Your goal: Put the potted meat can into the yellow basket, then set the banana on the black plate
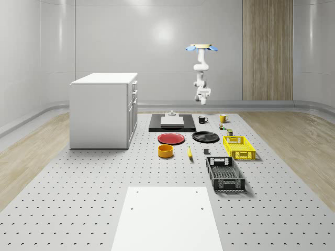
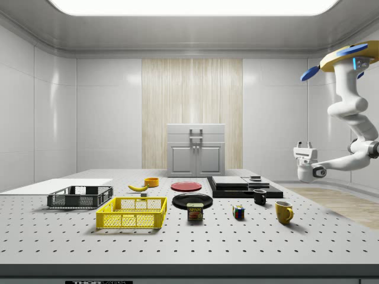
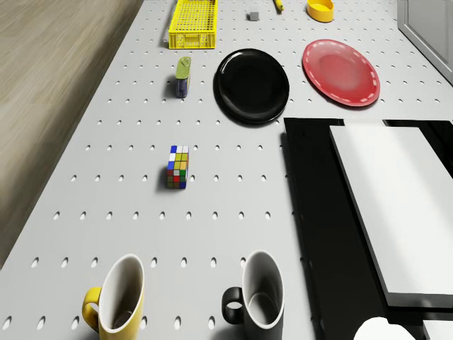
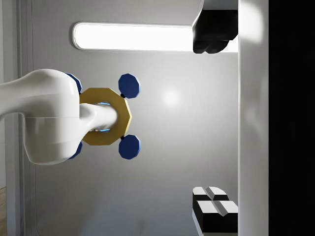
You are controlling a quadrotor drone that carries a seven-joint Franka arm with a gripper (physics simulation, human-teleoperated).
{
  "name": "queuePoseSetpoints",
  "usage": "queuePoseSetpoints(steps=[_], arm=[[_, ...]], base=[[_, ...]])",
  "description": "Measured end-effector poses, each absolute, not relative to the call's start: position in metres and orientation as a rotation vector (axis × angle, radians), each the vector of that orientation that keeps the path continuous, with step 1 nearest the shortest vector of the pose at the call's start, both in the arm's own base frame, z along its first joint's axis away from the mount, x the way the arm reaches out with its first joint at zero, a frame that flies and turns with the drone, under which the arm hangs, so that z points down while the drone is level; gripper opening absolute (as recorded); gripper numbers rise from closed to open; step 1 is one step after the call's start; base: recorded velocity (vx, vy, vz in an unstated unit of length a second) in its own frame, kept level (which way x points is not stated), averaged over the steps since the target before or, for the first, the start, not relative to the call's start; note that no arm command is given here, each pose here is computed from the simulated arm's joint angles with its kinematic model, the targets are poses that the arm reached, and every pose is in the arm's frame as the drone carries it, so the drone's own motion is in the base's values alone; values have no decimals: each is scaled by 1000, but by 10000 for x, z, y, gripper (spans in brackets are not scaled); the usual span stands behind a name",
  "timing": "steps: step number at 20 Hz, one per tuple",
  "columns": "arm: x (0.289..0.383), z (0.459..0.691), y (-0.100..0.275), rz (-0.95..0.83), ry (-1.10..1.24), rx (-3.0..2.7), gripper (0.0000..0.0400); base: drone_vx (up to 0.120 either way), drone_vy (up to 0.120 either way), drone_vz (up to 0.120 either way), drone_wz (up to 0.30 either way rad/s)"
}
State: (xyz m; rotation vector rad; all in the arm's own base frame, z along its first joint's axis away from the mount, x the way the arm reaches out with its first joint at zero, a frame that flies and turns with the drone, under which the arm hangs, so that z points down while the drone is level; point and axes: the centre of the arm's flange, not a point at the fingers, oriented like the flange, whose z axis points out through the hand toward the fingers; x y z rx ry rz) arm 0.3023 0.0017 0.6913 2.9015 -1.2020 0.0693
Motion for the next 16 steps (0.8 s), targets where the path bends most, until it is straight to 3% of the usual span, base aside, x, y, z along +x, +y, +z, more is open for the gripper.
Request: queuePoseSetpoints(steps=[16], arm=[[3012,6880,251,214,-1119,2695,400]], base=[[120,120,0,0]])
